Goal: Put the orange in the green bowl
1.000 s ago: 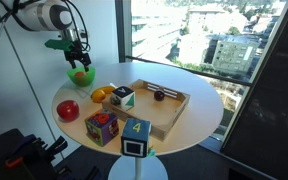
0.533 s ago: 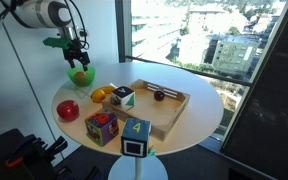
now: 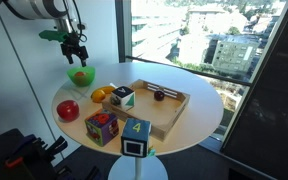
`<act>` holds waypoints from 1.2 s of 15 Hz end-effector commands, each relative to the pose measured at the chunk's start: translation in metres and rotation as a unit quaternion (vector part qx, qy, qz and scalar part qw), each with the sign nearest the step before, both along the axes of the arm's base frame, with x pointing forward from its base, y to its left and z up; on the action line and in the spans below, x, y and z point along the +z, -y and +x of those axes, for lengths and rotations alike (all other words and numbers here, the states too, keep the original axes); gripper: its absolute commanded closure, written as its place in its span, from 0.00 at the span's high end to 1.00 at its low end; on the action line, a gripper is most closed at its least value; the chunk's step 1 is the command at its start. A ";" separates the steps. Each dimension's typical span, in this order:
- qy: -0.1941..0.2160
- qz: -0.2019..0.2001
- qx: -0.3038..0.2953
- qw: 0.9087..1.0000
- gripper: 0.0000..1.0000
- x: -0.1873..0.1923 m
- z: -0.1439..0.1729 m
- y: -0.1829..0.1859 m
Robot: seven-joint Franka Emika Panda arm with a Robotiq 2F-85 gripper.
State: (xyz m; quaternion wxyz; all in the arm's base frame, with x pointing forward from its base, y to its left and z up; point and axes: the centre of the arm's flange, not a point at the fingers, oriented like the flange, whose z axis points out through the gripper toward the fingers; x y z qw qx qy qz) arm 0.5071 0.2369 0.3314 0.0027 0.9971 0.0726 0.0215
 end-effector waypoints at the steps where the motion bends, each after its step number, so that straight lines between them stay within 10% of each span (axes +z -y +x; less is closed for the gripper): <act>1: -0.006 -0.010 -0.021 1.000 1.00 0.014 -0.017 0.017; 18: -0.096 -0.052 -0.057 0.992 1.00 0.024 -0.069 0.093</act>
